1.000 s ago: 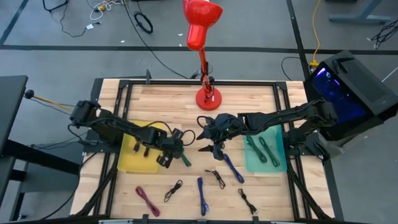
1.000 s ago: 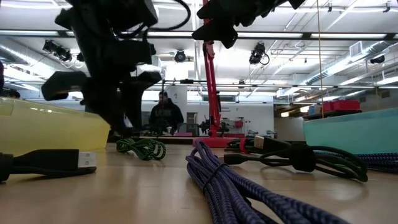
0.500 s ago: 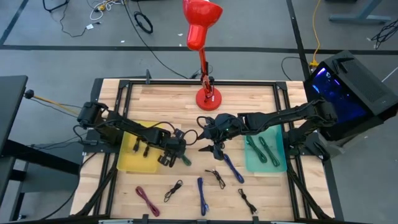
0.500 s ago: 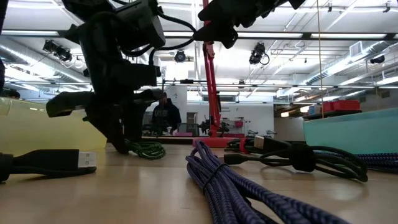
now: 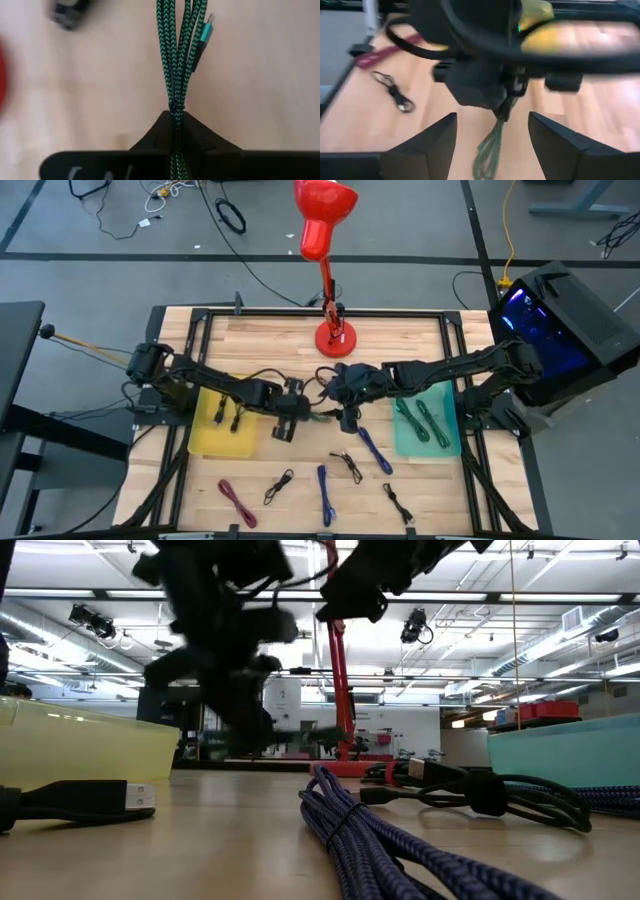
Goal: Pick & Place USB Port
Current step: Put the green USB cable into the blue transparent bin
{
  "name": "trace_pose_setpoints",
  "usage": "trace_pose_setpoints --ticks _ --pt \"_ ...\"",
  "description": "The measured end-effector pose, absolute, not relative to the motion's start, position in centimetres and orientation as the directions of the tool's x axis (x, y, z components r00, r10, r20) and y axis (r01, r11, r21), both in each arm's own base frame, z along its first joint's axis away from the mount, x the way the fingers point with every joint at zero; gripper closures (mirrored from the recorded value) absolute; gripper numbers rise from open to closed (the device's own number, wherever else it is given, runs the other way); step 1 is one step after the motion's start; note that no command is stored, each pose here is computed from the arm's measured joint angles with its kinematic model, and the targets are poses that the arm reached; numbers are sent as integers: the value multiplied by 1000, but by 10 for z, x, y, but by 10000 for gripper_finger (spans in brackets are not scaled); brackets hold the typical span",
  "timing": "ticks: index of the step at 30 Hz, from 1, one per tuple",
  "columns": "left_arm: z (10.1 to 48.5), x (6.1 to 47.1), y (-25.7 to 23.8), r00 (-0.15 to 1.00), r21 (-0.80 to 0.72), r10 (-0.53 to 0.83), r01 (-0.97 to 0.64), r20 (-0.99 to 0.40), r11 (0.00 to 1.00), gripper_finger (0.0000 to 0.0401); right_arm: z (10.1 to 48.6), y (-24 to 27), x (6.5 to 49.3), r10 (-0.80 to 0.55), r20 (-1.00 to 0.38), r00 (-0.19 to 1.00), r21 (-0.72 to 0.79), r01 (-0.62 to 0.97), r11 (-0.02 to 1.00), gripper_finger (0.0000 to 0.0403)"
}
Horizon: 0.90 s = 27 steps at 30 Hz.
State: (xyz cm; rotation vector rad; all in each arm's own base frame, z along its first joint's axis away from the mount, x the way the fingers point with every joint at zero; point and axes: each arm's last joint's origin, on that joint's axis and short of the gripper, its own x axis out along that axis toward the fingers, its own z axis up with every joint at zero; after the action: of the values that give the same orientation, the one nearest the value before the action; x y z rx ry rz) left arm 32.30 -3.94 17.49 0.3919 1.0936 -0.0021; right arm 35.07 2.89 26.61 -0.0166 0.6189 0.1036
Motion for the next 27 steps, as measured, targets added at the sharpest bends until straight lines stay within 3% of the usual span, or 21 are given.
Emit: trace_pose_setpoints --ticks 8,16,22,27 --pt "235 324 -12 458 393 403 -122 -792 911 382 261 12 348 -96 -626 774 -105 39 994 156" --pt "300 263 14 632 251 479 -419 -610 873 382 265 1 346 -137 -615 776 -122 79 989 156" --pt "307 230 6 869 2 358 -380 -343 925 382 283 -6 353 -137 -462 876 -122 91 988 156" --pt "282 223 -5 915 -40 323 -342 -239 939 382 298 -5 359 -74 -311 948 -112 41 993 156"
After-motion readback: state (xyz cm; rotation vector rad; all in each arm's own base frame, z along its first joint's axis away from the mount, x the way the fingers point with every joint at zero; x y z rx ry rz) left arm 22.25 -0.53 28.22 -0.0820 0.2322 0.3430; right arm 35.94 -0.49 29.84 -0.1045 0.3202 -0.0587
